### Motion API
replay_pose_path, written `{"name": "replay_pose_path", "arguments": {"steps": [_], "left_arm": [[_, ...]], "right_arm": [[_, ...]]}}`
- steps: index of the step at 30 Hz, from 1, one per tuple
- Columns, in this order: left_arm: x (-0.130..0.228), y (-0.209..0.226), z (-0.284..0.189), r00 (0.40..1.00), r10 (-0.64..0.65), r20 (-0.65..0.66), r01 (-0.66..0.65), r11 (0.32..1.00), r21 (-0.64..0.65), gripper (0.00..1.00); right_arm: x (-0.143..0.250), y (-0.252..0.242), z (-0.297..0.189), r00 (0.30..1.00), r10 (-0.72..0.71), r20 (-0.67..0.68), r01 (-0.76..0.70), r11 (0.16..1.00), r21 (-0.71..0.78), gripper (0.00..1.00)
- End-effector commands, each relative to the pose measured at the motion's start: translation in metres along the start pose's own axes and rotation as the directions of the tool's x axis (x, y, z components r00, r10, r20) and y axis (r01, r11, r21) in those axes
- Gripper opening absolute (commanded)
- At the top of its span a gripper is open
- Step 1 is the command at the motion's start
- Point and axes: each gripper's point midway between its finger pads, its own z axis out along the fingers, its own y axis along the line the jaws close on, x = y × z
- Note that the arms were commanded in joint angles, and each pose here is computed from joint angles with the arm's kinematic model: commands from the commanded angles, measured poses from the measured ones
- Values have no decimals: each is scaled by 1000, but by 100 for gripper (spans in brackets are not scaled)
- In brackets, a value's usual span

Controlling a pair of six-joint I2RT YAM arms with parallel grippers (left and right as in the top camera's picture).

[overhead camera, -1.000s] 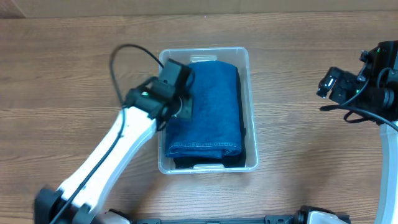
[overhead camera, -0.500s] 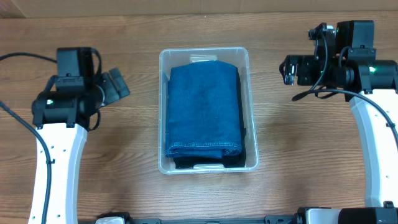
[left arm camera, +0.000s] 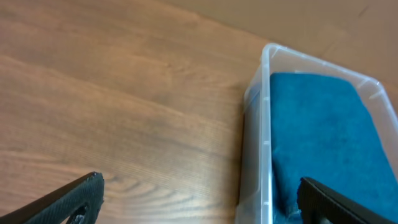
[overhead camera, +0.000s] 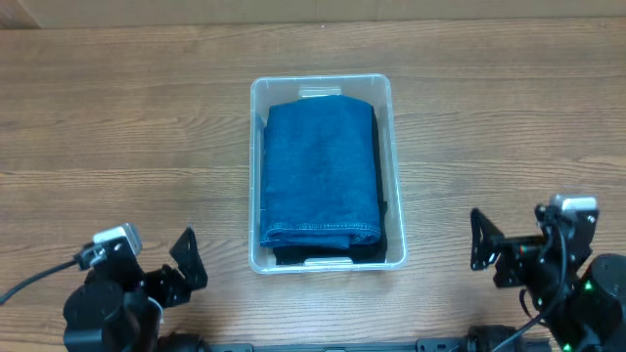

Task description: Pack container

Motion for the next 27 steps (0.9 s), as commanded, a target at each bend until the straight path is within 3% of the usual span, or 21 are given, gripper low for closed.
{"name": "replay_pose_path", "arguments": {"steps": [1,11,15,20,25,27], "left_arm": [[16,7,1,998,-15,-57,13,999,-30,100],[39,14,-1,989,-19,-149,10,998,-62,100],[39,14,-1,989,-19,-149,10,998,-62,100],[39,14,-1,989,-19,-149,10,998,-62,100],[39,14,-1,989,-19,-149,10,998,-62,100],[39,14,-1,989,-19,-149,10,998,-62,100]], "right_arm": [[16,-5,3,998,18,-65,-16,1000,25,100],[34,-6,2,991,24,-131,-21,999,28,100],[37,-4,19,998,-48,51,49,999,-9,100],[41,-1,49,913,-96,397,125,991,-49,100],[44,-18,84,837,-111,536,123,992,13,100],[72,-23,103,890,-101,445,109,994,9,100]]}}
